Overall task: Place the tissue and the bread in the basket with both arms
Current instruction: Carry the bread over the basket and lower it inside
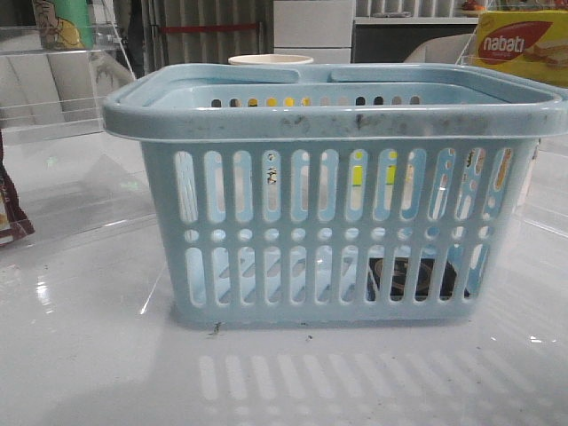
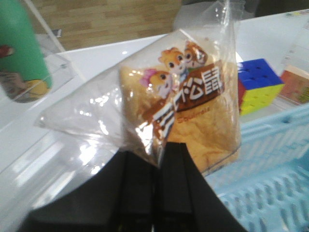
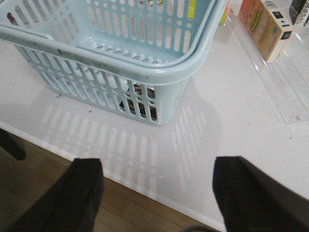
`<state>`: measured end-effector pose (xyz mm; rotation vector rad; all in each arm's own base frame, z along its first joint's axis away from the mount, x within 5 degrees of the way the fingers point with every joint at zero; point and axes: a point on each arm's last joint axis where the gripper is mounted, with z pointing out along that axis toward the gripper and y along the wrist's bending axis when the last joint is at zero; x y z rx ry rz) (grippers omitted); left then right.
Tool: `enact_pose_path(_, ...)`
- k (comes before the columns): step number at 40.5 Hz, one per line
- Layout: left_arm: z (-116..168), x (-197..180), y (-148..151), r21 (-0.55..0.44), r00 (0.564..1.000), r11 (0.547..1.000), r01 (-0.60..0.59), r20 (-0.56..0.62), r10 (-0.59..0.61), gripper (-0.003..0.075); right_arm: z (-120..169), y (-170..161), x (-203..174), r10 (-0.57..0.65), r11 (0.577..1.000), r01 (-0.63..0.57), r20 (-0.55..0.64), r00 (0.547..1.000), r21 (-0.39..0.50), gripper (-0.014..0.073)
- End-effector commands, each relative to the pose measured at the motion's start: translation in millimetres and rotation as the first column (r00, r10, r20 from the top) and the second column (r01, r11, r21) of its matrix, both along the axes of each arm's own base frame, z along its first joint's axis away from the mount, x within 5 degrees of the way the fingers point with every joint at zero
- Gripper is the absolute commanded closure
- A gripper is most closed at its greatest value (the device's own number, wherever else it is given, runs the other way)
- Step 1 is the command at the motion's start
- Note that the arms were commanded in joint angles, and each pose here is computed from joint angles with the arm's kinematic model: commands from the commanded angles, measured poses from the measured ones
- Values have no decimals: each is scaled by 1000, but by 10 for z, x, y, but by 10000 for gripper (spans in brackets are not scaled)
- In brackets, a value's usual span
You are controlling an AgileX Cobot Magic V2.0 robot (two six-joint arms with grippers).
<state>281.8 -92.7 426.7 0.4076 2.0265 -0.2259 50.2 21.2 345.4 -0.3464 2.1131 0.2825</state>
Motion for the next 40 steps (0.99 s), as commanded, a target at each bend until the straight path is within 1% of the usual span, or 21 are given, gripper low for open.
enact_pose_path(1, 229, -299, -169, -22, 990, 995, 97, 108, -94, 629, 135, 12, 34, 3, 1000, -6, 94, 996, 25, 26)
enact_pose_path(7, 94, -413, -461, -11, 976, 978, 209, 66, -208, 629, 132, 11, 33, 3, 1000, -6, 91, 996, 24, 26)
enact_pose_path(13, -133, -349, -748, 9, 960, 960, 280, -1, -280, 629, 131, 11, 33, 3, 1000, -5, 90, 996, 24, 26)
enact_pose_path(20, -473, -71, -1003, 24, 956, 956, 292, -52, -290, 629, 130, 11, 32, 3, 1000, -5, 89, 996, 23, 26)
enact_pose_path(26, -737, 99, -1137, 1, 951, 958, 287, -122, -285, 617, 130, 11, 32, 3, 1000, -5, 89, 996, 23, 26)
enact_pose_path(29, -824, 145, -1175, -6, 948, 959, 285, -146, -283, 560, 130, 11, 32, 3, 1000, -5, 89, 996, 23, 26)
enact_pose_path(31, -839, 157, -1183, -8, 948, 959, 284, -147, -282, 493, 128, 11, 31, 3, 1000, -5, 87, 996, 22, 26)
enact_pose_path(32, -845, 160, -1185, -7, 948, 959, 284, -148, -281, 459, 127, 10, 31, 3, 1000, -5, 86, 996, 22, 26)
enact_pose_path(36, -845, 156, -1190, -7, 948, 958, 285, -148, -283, 281, 124, 10, 29, 4, 1000, -5, 82, 997, 20, 26)
enact_pose_path(39, -823, 150, -1186, -9, 948, 958, 285, -142, -284, 217, 124, 10, 29, 4, 1000, -5, 82, 997, 20, 26)
enact_pose_path(40, -806, 141, -1180, -11, 949, 958, 285, -138, -284, 213, 124, 10, 29, 4, 1000, -5, 82, 997, 20, 26)
